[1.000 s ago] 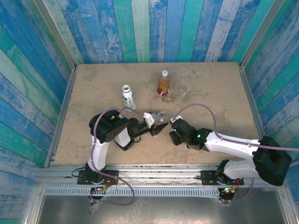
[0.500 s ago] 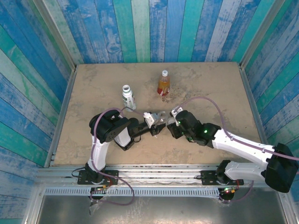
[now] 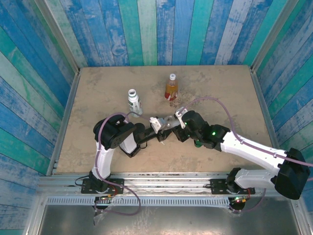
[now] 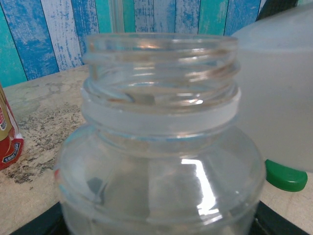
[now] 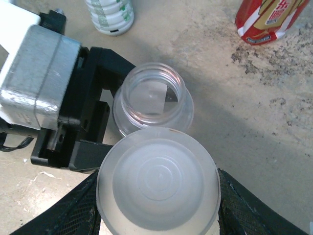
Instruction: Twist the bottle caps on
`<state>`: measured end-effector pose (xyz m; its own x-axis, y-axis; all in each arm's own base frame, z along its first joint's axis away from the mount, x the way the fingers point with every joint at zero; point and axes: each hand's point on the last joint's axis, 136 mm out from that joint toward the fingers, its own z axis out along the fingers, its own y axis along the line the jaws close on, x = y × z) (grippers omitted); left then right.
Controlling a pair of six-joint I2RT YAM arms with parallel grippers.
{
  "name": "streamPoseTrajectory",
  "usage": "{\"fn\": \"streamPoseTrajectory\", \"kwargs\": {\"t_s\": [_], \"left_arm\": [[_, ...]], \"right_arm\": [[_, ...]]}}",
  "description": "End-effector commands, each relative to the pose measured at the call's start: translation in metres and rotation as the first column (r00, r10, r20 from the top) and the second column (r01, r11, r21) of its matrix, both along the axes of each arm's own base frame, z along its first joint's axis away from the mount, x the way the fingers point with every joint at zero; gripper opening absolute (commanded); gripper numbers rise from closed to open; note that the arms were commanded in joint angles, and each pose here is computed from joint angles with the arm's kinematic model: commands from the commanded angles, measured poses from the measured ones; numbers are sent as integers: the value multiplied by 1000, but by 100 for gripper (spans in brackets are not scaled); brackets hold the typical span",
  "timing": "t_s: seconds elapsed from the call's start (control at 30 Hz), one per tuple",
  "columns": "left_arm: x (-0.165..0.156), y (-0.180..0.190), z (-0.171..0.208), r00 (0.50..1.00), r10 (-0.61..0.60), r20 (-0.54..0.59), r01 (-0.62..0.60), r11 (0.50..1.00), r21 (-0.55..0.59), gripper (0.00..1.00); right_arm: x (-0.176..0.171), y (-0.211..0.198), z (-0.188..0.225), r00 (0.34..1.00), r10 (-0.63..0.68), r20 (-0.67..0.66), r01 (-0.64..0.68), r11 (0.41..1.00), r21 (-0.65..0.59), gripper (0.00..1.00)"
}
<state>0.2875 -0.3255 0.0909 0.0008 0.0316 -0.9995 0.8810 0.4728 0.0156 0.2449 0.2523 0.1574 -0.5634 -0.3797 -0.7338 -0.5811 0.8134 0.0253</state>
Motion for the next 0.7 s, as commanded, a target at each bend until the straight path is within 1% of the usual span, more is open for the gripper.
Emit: {"fn": "streamPoseTrajectory", "kwargs": {"t_s": [0.0, 0.1, 0.4, 0.67], "left_arm": [[-12, -2, -31, 998, -38, -40, 41, 997, 68, 54], [-12, -2, -34, 998, -42, -46, 45, 996, 74, 54], [-12, -3, -33, 998, -43, -44, 46, 996, 75, 54], [-13, -5, -33, 997, -55, -47, 58, 996, 71, 54]], "right_arm": [[10, 7, 24, 997, 4, 71, -8, 999, 44, 52], [8, 1, 24, 997, -4, 73, 2, 999, 36, 52], [6, 3, 37, 995, 17, 102, -23, 998, 57, 52], [11, 10, 54, 987, 18, 160, -38, 992, 124, 52]]}}
